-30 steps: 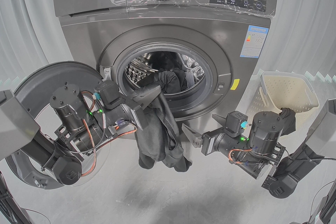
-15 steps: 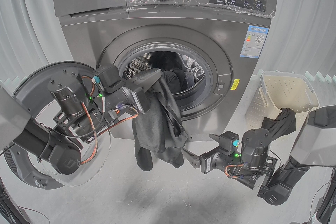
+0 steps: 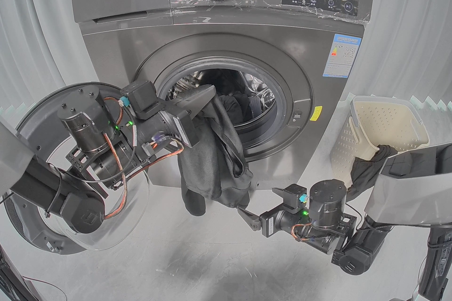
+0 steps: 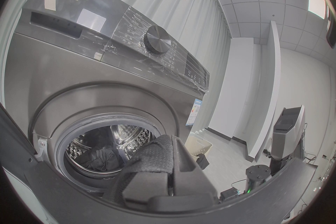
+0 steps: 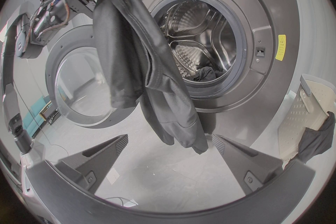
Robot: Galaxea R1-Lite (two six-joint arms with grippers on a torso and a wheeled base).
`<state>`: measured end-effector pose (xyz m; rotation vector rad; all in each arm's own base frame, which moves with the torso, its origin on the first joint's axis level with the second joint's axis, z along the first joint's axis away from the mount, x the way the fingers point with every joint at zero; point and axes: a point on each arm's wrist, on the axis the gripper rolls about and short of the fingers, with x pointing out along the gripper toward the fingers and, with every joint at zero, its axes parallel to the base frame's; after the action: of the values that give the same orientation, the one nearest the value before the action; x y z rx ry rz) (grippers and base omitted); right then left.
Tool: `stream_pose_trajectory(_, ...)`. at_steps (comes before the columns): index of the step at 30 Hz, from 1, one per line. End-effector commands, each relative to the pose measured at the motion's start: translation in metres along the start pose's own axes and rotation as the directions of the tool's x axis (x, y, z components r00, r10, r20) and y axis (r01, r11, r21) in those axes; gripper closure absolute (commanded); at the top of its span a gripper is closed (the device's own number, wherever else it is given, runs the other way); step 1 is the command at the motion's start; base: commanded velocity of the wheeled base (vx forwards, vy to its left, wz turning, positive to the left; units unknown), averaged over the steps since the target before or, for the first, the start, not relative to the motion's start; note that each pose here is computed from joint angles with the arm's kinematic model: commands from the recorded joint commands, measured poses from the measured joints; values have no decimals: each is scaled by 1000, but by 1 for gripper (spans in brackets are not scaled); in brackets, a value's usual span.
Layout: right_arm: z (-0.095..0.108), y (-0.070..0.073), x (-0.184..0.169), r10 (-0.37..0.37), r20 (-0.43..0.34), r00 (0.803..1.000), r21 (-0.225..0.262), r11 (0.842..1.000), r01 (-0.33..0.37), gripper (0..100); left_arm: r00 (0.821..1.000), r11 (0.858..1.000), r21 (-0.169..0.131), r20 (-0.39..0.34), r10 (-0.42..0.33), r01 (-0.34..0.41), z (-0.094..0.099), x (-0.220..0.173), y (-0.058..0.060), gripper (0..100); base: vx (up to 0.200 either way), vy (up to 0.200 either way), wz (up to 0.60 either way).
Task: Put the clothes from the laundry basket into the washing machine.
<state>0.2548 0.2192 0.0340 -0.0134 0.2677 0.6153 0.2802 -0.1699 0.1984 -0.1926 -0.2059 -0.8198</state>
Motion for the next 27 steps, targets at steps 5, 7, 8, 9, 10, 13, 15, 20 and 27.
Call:
stream_pose_trajectory(5,1,-5,33,-11,49,999,8,1000,10,0,1000,1000,1,4,0,0,2,-3,-1,100,0,0,0)
stream_pose_trajectory(7,6,-5,40,-9,72,997,9,1000,8,0,1000,1000,2,6,0,0,3,-2,-1,100,0,0,0)
stream_pose_trajectory(8,7,-5,43,-8,81,997,10,1000,7,0,1000,1000,2,7,0,0,3,-2,-1,100,0,0,0)
stream_pose_trajectory(9,8,-5,46,-3,90,996,10,1000,2,0,1000,1000,2,7,0,0,3,-2,-1,100,0,0,0)
stream_pose_trajectory(10,8,-6,49,-2,96,995,11,1000,1,0,1000,1000,2,6,0,0,3,-3,-1,100,0,0,0)
stream_pose_trajectory(13,10,-8,57,-4,105,994,13,1000,3,0,1000,1000,2,6,0,0,3,-3,-1,100,0,0,0)
stream_pose_trajectory(15,9,-9,63,-7,113,994,3,1000,7,0,1000,1000,1,4,0,0,3,-3,-1,100,0,0,0)
stream_pose_trajectory(20,8,-8,71,-4,128,992,2,1000,4,0,1000,1000,1,4,0,0,3,-4,-1,100,0,0,0)
stream_pose_trajectory(27,14,-1,72,12,160,987,2,1000,-12,100,1000,1000,0,0,-1,1,3,-5,-2,100,0,0,0)
